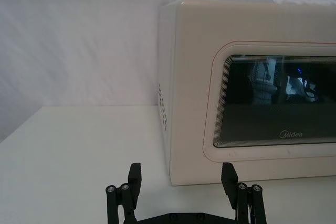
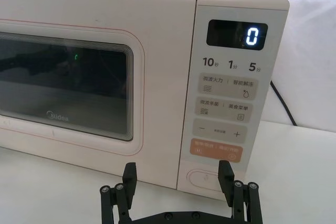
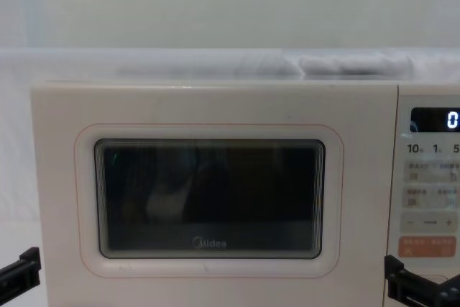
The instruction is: Press the button to open the microwave door with one hand; close the microwave door with the other hand.
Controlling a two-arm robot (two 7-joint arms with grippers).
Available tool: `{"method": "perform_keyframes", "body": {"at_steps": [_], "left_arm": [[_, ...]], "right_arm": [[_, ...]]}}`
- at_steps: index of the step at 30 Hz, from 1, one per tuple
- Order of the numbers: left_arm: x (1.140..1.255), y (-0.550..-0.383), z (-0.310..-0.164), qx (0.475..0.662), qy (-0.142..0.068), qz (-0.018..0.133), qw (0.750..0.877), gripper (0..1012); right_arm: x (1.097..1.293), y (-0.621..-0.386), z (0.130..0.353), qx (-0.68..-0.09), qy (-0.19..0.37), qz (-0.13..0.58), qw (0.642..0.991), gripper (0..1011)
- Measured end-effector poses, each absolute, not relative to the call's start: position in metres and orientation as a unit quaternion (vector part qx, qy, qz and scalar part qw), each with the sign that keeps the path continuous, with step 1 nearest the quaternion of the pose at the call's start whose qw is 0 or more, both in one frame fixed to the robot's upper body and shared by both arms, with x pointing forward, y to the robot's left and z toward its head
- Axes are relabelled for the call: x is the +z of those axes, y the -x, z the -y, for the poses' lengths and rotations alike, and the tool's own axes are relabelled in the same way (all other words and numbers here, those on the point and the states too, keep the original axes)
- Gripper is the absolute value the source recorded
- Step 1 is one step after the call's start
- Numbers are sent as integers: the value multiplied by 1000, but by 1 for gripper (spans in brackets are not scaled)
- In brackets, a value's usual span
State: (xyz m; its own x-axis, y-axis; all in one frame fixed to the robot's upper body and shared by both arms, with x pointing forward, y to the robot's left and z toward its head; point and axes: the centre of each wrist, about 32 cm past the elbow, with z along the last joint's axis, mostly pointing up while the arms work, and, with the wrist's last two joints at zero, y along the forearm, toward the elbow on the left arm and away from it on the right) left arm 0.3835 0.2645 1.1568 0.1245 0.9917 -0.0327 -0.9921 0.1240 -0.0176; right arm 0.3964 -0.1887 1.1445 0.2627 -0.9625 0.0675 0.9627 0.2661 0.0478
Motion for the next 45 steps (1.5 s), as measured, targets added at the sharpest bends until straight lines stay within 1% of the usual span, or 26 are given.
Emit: {"method": "perform_keyframes", "body": {"at_steps": [26,32,33,40,41,43,45], "left_arm": [[1157,-384,-265,662,17,-6,750,1001],[1157,-384,-265,662,17,-6,750,1001],[1157,-384,-265,662,17,-6,750,1001],[1157,-384,-265,662,17,-6,750,1001],[1157,-384,-265,662,17,-6,750,1001],[1157,-384,-265,662,17,-6,750,1001],[1157,-384,-265,662,17,-6,750,1001]], "right_arm": [[1144,-396,189,-606,1,41,795,994],[1144,-396,189,-606,1,41,795,894],[1144,-396,189,-606,1,41,795,848],[1144,-396,189,-606,1,41,795,662],[1144,-396,189,-606,1,41,795,600],[1144,-396,189,-606,1,41,795,566],[1144,-396,189,-606,1,41,795,481]]}}
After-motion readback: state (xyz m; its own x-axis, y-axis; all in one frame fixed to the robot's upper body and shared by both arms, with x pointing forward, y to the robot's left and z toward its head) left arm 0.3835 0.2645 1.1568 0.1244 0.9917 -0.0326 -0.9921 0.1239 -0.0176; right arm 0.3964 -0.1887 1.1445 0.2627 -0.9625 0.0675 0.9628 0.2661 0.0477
